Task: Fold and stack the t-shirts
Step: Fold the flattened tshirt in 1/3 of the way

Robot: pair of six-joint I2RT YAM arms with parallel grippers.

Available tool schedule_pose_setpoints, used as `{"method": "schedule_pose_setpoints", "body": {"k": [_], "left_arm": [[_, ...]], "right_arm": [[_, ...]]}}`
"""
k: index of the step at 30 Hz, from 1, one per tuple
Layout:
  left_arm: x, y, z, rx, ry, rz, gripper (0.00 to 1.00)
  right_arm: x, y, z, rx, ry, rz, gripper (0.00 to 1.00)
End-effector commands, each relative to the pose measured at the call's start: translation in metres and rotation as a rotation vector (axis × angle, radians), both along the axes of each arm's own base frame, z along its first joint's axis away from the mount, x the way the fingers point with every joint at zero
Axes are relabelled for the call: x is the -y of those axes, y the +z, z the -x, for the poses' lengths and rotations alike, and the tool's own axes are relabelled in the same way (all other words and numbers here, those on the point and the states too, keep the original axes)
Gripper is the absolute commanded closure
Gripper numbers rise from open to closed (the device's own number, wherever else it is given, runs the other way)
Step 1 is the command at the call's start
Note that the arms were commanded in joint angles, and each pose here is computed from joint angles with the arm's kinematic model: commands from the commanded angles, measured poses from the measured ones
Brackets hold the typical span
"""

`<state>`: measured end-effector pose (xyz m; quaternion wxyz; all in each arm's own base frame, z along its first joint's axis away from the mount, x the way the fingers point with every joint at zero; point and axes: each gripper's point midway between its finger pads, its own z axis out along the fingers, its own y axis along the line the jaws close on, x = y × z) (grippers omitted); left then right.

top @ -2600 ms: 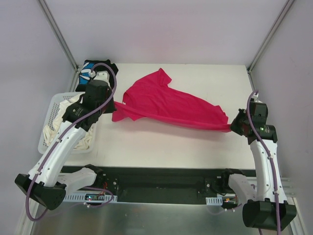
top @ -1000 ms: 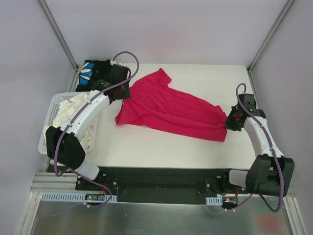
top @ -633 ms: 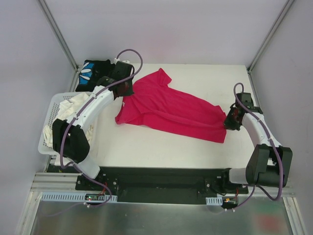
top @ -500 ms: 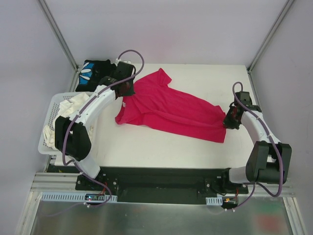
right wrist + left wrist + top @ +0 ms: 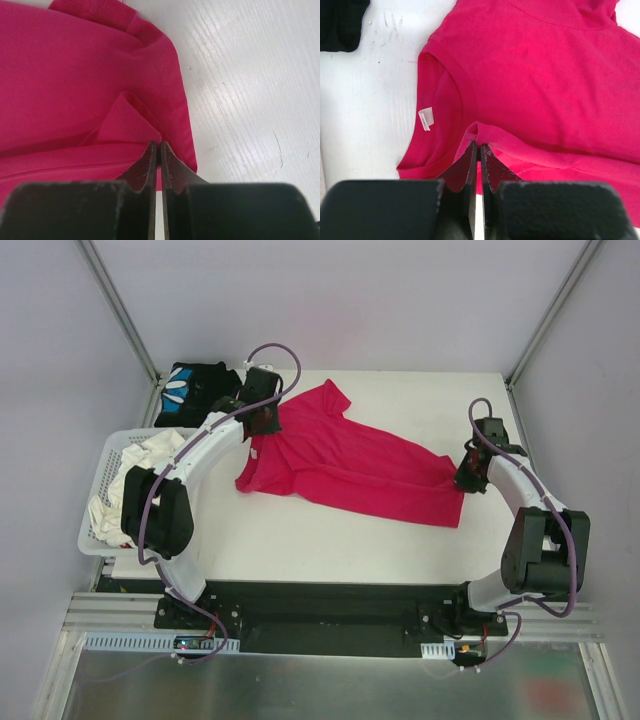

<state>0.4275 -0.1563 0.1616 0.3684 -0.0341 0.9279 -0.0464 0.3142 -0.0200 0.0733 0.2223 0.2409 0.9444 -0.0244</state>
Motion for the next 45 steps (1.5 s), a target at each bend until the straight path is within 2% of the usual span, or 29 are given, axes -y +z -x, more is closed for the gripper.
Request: {"method": "schedule_pose_setpoints", "body": {"k": [1,11,28,32,33,35,36,37,40,45], "left_arm": [[-0.006,0.014,-0.006,0.054,0.006,-0.001,1.00],[-0.002,0.014,-0.008,0.053,-0.007,0.012,1.00],[0.003,-0.003,-0.016,0.033,-0.006,0.014,1.00],[0.006,-0.011,-0.022,0.027,-0.019,0.005,0.89],[0.007,-0.017,-0.024,0.015,-0.023,0.000,0.75],[0.009,-0.020,-0.025,0.008,-0.025,0.000,0.62],[0.010,-0.022,-0.027,0.005,-0.029,0.001,0.51],[0.011,-0.024,-0.027,0.002,-0.030,0.004,0.46],[0.014,-0.026,-0.027,-0.004,-0.039,0.012,0.37],[0.016,-0.009,-0.021,0.027,-0.043,0.023,0.37]], "right_arm": [[0.003,0.017,-0.018,0.066,-0.019,0.019,0.92],[0.001,0.012,-0.012,0.048,-0.013,0.015,0.65],[-0.004,0.023,-0.015,0.090,0.003,-0.007,0.61],[-0.007,0.026,-0.016,0.103,0.009,-0.023,0.61],[-0.008,0.027,-0.017,0.108,0.009,-0.025,0.61],[-0.008,0.028,-0.017,0.111,0.012,-0.027,0.61],[-0.008,0.029,-0.017,0.113,0.014,-0.026,0.61],[-0.008,0.029,-0.017,0.115,0.013,-0.024,0.61],[-0.010,0.032,-0.018,0.123,0.017,-0.032,0.61],[-0.017,0.036,-0.021,0.139,0.044,-0.043,0.60]]}}
